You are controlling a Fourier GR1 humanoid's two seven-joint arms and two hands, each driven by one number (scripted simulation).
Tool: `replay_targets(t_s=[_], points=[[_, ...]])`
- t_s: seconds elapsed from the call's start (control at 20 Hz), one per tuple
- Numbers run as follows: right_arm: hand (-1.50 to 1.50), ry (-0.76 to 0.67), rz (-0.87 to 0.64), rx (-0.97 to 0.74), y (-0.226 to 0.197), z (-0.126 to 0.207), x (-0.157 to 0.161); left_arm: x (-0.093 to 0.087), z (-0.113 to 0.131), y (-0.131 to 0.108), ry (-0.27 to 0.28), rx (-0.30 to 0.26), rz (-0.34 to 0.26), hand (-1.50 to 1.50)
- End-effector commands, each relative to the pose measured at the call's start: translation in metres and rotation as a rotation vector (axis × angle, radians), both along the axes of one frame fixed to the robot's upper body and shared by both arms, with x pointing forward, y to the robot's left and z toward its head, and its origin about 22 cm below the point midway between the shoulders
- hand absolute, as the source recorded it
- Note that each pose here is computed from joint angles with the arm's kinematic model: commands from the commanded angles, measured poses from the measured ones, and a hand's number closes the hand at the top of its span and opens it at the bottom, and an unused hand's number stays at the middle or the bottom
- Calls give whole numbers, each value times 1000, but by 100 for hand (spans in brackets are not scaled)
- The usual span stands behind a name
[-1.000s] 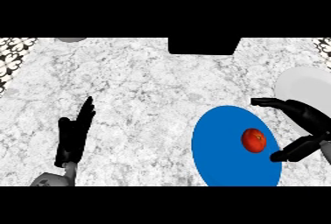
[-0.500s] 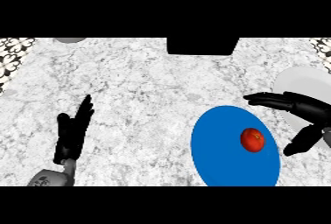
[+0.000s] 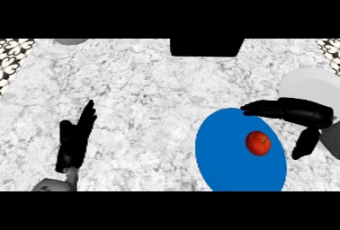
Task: Pick the tomato from the plate and place it in the plate
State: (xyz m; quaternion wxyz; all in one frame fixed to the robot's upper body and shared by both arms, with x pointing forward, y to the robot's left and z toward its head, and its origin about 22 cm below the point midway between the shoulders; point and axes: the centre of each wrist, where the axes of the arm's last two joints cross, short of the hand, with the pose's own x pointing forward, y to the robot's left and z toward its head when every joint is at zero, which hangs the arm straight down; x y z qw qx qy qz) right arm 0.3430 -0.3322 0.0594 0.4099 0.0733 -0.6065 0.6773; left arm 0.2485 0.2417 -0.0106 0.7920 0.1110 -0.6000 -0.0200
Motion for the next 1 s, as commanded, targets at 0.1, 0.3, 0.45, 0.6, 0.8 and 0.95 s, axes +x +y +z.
replay_targets(t_s=[0.1, 0.3, 0.45, 0.6, 0.8, 0.95], points=[[-150, 81, 94, 14, 20, -13, 7, 6, 10, 23, 10, 5, 4, 0], [-150, 104, 118, 8, 20, -16, 13, 7, 5, 10, -8, 10, 3, 0], [-150, 97, 119, -20, 9, -17, 11, 5, -5, 11, -8, 3, 1, 0], [-150, 106, 122, -25, 3, -14, 12, 6, 1, 17, -2, 11, 6, 0], [-150, 118, 112, -16, 22, -44, 10, 6, -9, -3, 6, -2, 5, 0], [-150, 110, 122, -33, 39, -48, 13, -3, 4, 0, -12, 15, -1, 0]])
